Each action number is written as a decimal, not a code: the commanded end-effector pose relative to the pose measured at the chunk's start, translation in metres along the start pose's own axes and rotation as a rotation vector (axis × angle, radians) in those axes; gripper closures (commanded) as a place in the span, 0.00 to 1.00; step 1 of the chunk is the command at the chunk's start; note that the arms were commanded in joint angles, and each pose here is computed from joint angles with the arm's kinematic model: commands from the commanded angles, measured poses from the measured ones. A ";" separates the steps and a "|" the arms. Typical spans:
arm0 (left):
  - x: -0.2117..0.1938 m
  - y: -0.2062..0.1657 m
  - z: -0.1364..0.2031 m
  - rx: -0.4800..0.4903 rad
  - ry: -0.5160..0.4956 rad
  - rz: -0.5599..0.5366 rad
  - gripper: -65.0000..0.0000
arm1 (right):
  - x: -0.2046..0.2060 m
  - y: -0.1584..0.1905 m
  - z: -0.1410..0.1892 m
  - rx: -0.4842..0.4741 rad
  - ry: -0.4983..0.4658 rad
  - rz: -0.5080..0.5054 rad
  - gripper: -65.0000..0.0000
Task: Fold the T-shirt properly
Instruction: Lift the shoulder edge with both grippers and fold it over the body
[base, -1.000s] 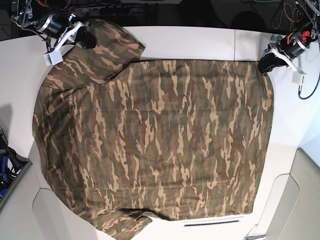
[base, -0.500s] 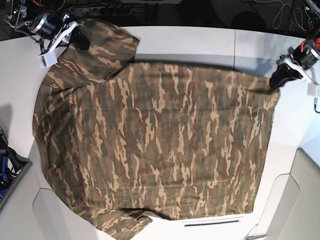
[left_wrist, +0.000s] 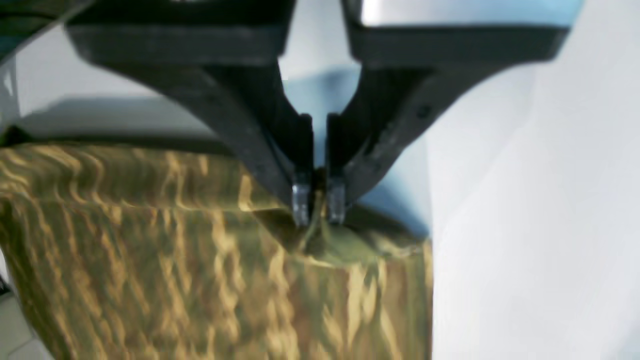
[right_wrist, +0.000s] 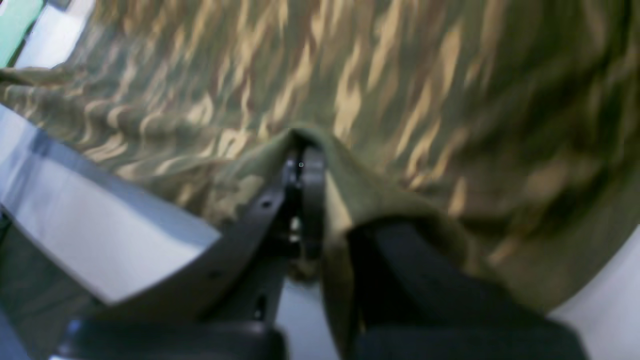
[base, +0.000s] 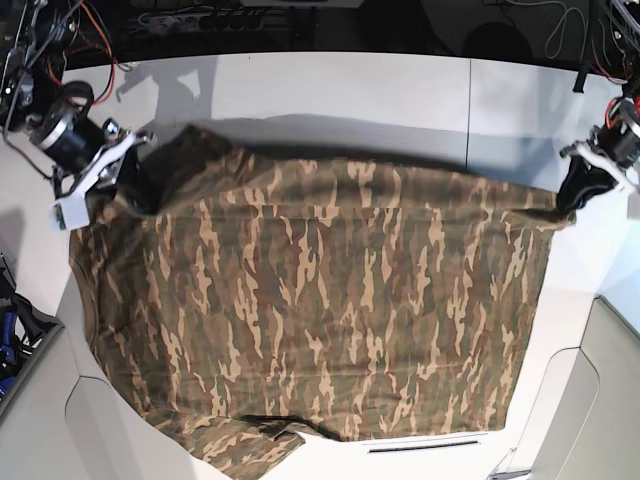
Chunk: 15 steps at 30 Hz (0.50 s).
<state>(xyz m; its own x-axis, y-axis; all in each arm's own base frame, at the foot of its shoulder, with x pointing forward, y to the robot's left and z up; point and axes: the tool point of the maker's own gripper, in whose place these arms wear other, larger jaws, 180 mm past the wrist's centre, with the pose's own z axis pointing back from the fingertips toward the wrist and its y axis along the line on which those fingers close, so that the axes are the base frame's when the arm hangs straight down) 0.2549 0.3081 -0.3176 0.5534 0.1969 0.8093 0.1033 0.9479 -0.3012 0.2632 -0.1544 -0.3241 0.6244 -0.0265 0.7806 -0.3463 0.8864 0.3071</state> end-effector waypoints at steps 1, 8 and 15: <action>0.025 -0.001 0.001 -0.010 -0.068 -0.034 1.00 | 0.022 -0.003 0.000 -0.002 -0.061 0.027 1.00; 0.056 0.004 -0.022 0.000 -0.150 -0.049 1.00 | 0.068 -0.024 -0.019 -0.017 -0.162 0.024 1.00; 0.067 0.006 -0.070 -0.002 -0.164 -0.069 1.00 | 0.099 -0.057 -0.052 -0.003 -0.186 -0.057 1.00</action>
<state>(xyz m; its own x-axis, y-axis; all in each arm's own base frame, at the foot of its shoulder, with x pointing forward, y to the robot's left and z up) 0.3423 0.3031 -0.3211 0.4607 0.1747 0.8702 0.1258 0.9577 -0.2589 0.3711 -0.1791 -0.3135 0.5595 -0.1507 0.8150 -0.2960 0.8821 0.3664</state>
